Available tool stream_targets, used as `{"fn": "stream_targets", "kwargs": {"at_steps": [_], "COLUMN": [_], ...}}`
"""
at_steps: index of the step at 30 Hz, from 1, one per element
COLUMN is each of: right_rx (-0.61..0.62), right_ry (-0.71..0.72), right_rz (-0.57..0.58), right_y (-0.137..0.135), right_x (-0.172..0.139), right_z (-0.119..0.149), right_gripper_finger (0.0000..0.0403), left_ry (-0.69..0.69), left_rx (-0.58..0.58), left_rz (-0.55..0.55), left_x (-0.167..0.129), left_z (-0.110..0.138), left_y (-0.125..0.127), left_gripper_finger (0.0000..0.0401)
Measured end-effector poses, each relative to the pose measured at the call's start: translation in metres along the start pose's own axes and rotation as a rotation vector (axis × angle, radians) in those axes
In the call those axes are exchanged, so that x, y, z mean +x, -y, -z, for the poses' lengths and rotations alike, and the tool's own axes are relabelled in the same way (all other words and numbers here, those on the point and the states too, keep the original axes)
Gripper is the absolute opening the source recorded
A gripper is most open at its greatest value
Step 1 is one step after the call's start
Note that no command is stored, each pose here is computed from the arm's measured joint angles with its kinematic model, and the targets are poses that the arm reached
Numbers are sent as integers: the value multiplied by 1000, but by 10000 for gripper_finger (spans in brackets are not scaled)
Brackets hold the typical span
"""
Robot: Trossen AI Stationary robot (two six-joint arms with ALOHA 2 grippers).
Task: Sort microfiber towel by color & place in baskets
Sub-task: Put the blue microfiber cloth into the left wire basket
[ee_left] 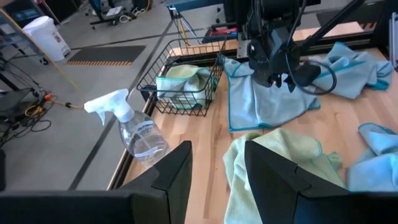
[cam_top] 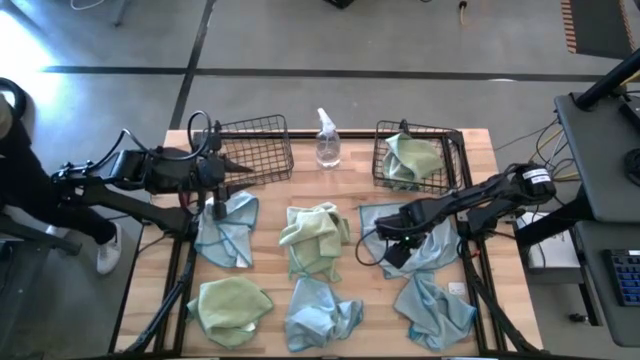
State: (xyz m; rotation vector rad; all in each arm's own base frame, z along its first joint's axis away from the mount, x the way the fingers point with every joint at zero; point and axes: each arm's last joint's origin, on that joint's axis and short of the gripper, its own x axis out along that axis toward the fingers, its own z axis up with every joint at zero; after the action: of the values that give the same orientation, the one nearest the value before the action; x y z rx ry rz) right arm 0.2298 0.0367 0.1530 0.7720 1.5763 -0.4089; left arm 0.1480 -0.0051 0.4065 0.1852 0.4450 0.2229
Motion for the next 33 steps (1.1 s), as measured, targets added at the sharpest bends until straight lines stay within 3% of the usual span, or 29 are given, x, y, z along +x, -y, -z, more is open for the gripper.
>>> {"fn": "stream_targets", "kwargs": {"at_steps": [19, 33], "right_rx": [110, 122], "right_ry": [24, 68], "right_rz": [32, 5], "right_y": [18, 14], "right_x": [24, 23], "right_z": [6, 2], "right_gripper_finger": [185, 89], "left_ry": [23, 23], "left_rx": [-8, -4], "left_rz": [-2, -2], "left_x": [0, 0], "left_z": [-2, -2], "left_y": [0, 0], "left_gripper_finger": [133, 132]}}
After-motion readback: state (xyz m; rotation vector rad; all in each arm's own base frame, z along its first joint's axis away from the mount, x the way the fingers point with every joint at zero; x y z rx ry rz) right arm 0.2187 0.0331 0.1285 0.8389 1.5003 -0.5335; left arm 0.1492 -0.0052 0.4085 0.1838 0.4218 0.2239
